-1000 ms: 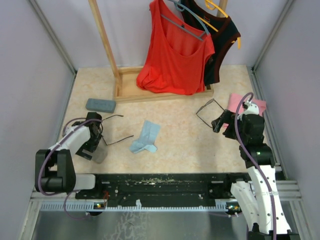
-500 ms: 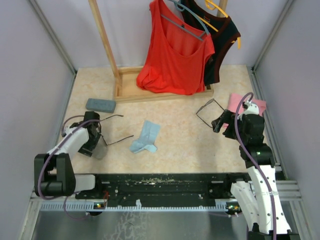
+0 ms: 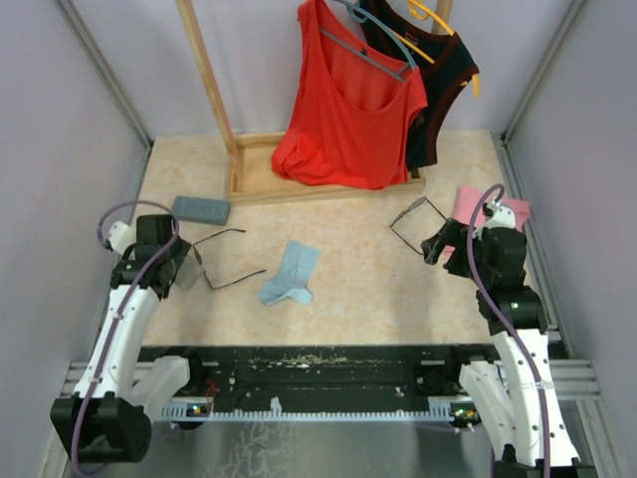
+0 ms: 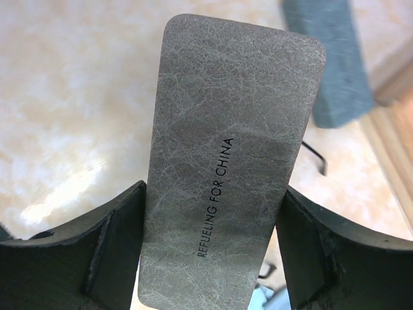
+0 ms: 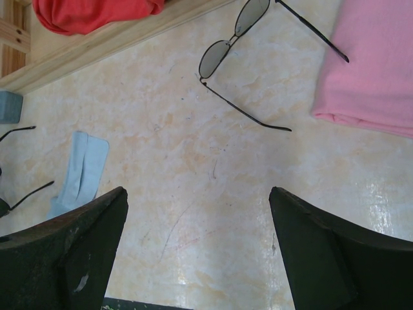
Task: Organize the sunglasses
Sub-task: Pick up the sunglasses case from the center of the board.
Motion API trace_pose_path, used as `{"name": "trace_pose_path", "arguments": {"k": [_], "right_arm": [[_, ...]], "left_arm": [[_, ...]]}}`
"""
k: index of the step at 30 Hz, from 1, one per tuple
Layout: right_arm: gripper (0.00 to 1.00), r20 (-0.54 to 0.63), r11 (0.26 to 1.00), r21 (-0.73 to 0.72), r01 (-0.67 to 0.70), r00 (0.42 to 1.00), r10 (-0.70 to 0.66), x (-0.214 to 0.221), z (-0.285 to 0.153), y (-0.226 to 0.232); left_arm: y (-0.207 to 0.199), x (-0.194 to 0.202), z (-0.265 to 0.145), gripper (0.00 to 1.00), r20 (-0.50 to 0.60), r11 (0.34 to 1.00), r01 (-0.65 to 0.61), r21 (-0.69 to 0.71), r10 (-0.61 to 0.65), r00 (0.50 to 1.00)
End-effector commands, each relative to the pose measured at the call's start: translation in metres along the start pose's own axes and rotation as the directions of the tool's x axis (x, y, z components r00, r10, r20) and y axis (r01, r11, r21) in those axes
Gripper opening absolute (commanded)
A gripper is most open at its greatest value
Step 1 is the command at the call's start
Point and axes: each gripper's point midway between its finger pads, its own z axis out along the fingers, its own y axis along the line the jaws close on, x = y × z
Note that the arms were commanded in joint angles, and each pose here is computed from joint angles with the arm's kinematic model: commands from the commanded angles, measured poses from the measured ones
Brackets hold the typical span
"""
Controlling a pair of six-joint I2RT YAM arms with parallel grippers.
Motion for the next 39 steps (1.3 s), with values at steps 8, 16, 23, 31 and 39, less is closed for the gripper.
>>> {"name": "trace_pose_path", "arguments": {"k": [8,16,23,31,39], "right_arm": [[0.91,0.095,0.999,-0.051,0.008,0.995,-0.003,-0.025,-0.007,0.013],[0.9,0.123,0.997,-0.075,-0.003,0.992,0.012,-0.029,-0.014,0.018],[0.9,0.161,0.969,-0.244,0.047,0.987,-0.008,-0.03,-0.023,0.047],[0.89,0.166,0.767,-0.637,0.082,0.986,0.032,-0.019,-0.047,0.112],[0.9,0.329,0.564,-0.787,0.248,0.943,0.043,-0.033,-0.092,0.158]], "left_arm": [[-0.143,0.02,-0.085,0.0,0.111,0.772,-0.38,0.51,0.379,0.919],[-0.219,0.147,-0.174,0.0,0.146,0.355,-0.424,0.833,0.597,0.788],[-0.238,0.188,-0.238,0.0,0.252,-0.041,-0.3,0.953,0.658,0.71],[-0.228,0.176,-0.313,0.0,0.341,-0.389,-0.124,0.913,0.561,0.754],[-0.21,0.165,-0.348,0.0,0.348,-0.528,-0.026,0.849,0.522,0.779]]}}
